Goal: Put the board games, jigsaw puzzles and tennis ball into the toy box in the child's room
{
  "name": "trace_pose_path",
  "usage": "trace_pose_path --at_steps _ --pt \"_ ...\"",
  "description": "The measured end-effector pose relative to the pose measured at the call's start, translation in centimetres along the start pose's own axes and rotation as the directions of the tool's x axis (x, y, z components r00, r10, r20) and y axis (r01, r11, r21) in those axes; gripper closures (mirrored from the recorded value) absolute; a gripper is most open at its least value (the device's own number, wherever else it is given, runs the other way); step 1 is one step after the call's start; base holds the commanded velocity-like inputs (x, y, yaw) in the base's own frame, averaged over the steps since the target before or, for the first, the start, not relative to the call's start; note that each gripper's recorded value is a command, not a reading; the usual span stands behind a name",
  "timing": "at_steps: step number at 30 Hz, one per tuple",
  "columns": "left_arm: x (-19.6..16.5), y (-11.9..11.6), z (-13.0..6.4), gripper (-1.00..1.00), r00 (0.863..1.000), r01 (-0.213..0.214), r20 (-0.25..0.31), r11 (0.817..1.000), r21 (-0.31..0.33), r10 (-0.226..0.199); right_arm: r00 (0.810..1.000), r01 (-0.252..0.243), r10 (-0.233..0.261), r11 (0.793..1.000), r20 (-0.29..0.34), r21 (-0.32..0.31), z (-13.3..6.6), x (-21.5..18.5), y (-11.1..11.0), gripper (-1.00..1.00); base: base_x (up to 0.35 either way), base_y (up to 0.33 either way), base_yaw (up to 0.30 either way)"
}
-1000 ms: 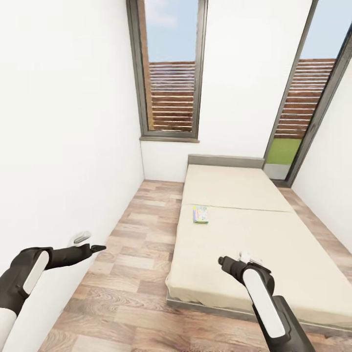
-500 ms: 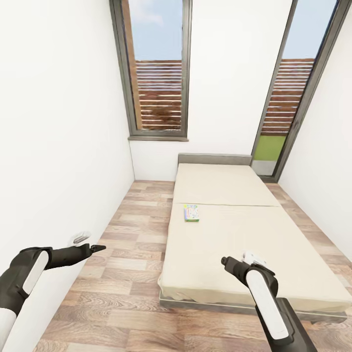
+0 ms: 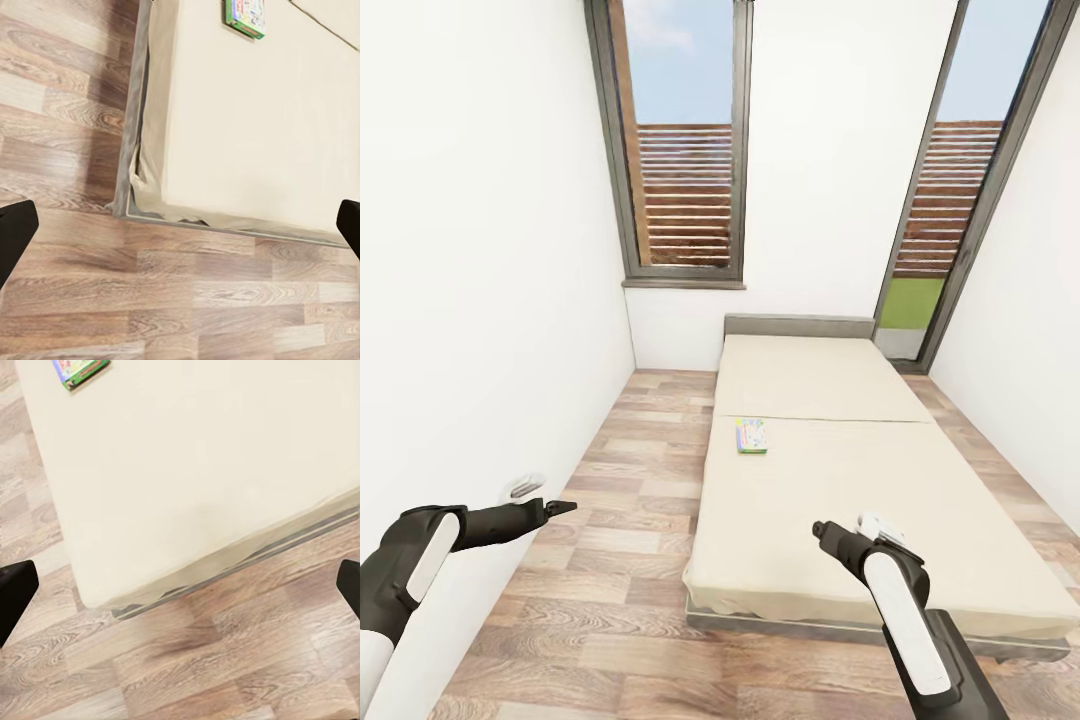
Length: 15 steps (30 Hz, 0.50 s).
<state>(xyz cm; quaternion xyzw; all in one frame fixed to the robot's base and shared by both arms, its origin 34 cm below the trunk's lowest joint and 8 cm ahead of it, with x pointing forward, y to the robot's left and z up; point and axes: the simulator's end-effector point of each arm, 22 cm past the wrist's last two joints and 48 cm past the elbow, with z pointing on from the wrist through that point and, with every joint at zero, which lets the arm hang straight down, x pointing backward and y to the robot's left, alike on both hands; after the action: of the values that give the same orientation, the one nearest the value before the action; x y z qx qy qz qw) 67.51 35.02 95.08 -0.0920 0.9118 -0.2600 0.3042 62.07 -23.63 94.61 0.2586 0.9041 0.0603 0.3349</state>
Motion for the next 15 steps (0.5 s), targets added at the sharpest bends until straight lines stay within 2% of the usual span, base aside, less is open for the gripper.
trace_pose_path --at_steps 15 --pt "-0.76 -0.65 -0.83 -1.00 1.000 -0.009 0.020 1.000 0.009 0.008 0.999 -0.016 0.017 1.000 0.032 -0.017 -0.79 -0.94 0.42 -1.00 0.000 0.000 -0.064"
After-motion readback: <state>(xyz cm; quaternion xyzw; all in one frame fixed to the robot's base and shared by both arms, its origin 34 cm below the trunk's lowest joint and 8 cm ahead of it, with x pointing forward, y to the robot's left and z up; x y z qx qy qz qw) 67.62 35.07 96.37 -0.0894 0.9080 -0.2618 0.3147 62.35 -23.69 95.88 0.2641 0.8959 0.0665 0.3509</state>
